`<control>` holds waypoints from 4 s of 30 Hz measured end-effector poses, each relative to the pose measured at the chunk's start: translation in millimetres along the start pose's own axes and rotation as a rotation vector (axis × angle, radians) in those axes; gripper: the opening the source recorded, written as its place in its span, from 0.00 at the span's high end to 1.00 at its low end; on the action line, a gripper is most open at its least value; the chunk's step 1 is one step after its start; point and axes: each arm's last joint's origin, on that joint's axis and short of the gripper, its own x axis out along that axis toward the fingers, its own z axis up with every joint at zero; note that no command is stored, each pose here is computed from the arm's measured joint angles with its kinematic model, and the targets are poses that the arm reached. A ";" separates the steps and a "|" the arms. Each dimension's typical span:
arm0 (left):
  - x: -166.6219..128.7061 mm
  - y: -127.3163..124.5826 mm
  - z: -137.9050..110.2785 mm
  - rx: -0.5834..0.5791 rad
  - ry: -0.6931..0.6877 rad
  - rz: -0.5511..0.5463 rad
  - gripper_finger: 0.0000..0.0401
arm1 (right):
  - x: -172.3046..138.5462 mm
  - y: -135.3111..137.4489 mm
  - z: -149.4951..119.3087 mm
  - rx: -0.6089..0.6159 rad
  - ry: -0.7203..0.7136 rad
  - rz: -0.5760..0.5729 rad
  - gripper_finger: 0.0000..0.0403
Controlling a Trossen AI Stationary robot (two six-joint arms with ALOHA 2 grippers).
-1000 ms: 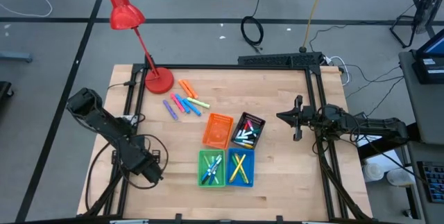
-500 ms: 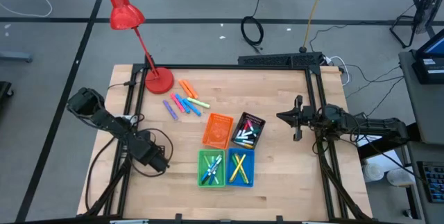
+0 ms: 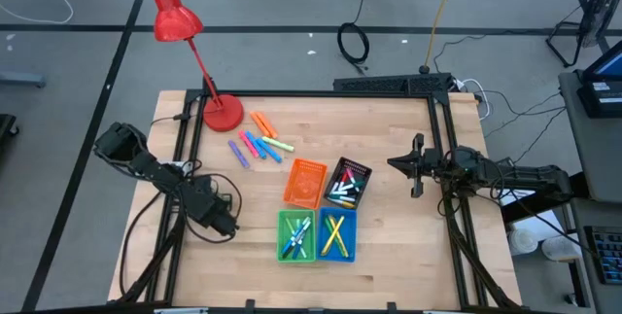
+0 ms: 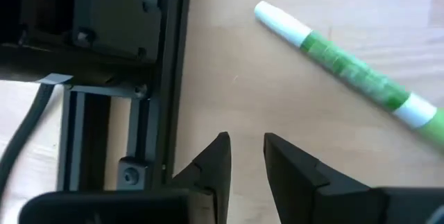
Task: Pick & Place Markers
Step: Put the green marker pen into the green basket
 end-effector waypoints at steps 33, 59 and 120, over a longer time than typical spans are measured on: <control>-41.2 -76.8 125.2 0.474 -0.191 -0.178 0.77 | 0.0 0.0 0.0 0.000 0.000 0.000 0.98; -14.6 -84.0 161.0 0.892 0.107 -0.413 0.77 | 0.0 0.0 0.0 0.000 0.000 0.000 0.98; 14.6 -72.5 127.6 0.934 0.254 -0.397 0.77 | 0.0 0.0 0.0 0.000 0.000 0.000 0.98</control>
